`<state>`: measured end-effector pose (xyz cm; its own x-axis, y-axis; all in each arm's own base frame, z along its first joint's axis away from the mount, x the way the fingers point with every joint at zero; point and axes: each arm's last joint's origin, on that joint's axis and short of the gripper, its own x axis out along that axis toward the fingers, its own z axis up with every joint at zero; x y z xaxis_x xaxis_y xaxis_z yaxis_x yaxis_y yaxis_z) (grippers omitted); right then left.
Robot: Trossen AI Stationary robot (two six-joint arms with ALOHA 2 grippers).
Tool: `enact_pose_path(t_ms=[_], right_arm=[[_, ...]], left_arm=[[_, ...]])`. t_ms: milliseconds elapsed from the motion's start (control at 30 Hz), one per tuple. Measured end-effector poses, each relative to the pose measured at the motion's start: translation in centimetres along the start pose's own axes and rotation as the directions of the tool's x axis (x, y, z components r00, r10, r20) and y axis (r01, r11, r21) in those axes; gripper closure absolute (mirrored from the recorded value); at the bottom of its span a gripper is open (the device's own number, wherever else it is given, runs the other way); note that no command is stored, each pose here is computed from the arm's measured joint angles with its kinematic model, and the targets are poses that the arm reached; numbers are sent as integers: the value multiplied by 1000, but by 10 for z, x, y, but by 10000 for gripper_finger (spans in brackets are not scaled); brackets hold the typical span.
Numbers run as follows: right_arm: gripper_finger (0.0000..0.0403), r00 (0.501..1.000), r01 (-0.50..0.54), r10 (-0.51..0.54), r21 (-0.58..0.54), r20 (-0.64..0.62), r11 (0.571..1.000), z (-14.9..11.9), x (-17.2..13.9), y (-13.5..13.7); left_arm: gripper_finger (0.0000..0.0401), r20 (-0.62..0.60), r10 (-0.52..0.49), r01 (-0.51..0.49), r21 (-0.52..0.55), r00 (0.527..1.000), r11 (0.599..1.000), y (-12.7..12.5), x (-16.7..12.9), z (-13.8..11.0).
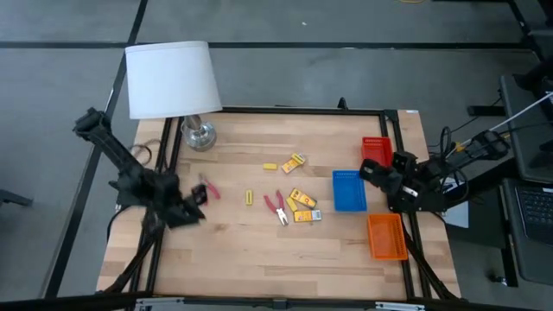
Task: Pick & Place School Supplies
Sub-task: Put the middle box of crayons into the orange bin
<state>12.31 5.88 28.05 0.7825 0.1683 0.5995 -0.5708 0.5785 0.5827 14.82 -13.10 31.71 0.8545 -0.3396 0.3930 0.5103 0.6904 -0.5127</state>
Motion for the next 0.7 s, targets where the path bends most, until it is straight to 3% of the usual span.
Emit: enact_pose_path(t_ms=[100,167,300,400,467,533,633,700], right_arm=[[346,998,6,-3,41,-65,999,-6,10,6],[346,995,16,-11,49,-98,999,-8,20,12],[346,976,102,-89,60,-199,993,-9,44,26],[346,921,200,-165,64,-354,978,-10,66,39],[346,845,277,-237,14,-479,961,-10,79,47],[346,737,358,-338,-87,-585,930,-9,88,54],[346,542,427,-485,-272,-686,863,-9,97,57],[346,441,407,-545,-382,-714,830,-12,102,57]], left_arm=[[324,-99,80,-64,155,992,986,-10,40,-19],[324,-141,225,-180,273,964,945,-9,63,-26],[324,-139,557,-456,432,819,778,7,91,-21],[324,-105,713,-603,458,693,653,20,105,-6],[324,-87,766,-647,480,637,593,25,113,7],[324,-76,820,-682,515,568,519,30,118,21],[324,-73,917,-773,514,393,372,36,116,44],[324,-105,949,-811,497,296,308,34,111,63]])
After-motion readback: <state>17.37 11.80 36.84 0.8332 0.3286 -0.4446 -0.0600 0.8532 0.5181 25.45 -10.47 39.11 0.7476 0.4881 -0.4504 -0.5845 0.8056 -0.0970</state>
